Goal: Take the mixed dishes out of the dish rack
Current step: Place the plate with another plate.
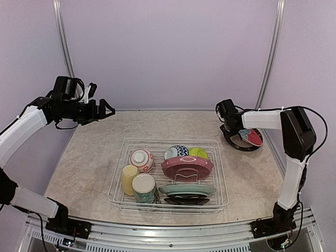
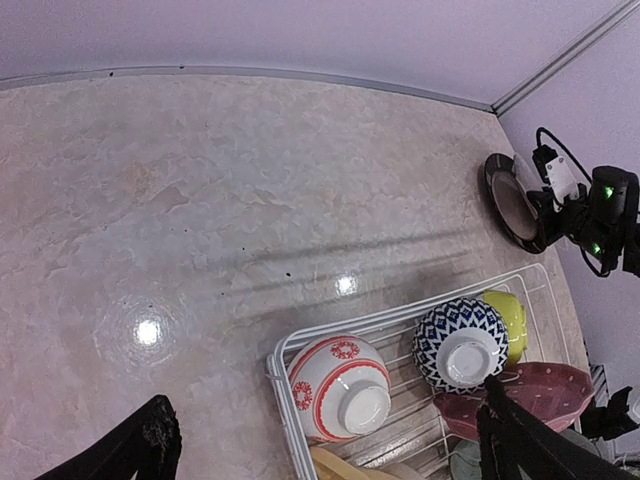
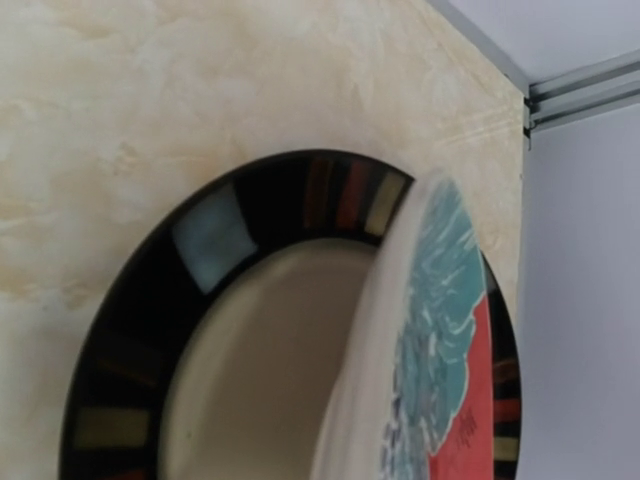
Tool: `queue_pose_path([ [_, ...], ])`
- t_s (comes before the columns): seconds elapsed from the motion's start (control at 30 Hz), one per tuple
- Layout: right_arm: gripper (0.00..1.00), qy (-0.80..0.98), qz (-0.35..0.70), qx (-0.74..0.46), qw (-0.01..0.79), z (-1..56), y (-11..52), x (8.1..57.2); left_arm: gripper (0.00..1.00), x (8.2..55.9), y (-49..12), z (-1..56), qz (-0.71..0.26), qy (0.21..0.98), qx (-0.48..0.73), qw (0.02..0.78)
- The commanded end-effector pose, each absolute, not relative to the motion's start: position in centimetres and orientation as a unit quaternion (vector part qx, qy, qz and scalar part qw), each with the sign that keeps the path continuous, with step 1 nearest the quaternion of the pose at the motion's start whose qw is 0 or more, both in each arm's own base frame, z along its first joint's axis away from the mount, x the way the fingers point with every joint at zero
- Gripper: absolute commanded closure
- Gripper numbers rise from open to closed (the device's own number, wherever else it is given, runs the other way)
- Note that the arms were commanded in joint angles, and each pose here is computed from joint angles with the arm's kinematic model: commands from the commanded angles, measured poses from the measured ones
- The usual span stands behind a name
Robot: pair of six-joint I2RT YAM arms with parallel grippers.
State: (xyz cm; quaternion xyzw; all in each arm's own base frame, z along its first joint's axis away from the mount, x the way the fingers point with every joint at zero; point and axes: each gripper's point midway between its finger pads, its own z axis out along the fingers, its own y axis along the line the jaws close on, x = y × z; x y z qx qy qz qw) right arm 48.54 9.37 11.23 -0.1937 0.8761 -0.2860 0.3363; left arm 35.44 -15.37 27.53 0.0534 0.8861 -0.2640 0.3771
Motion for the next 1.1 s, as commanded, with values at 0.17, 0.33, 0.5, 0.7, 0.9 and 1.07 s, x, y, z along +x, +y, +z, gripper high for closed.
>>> queue_pose_path([
  [0.17,0.94,0.864,-0.324,-0.183,0.339,10.1,8.9,51.0,0.01,35.2,-15.5,28.6,-0.265,0.881,0.058,0.387],
  [0.33,0.81,0.867,-0.322,-0.188,0.330,8.7,9.0,51.0,0.01,35.2,-15.6,28.5,-0.263,0.882,0.060,0.386],
  [0.5,0.67,0.875,-0.308,-0.192,0.321,8.1,9.2,50.6,0.01,35.2,-15.6,28.5,-0.264,0.882,0.060,0.386],
  [0.7,0.48,0.886,-0.267,-0.192,0.326,9.0,10.2,50.1,0.01,35.2,-15.6,28.5,-0.264,0.882,0.061,0.386],
  [0.9,0.33,0.896,-0.225,-0.175,0.341,12.0,10.9,49.4,0.01,35.1,-15.7,28.5,-0.263,0.882,0.062,0.386],
  [1.07,0.27,0.898,-0.196,-0.165,0.357,14.8,11.1,48.1,0.01,35.0,-15.7,28.7,-0.264,0.881,0.063,0.387],
])
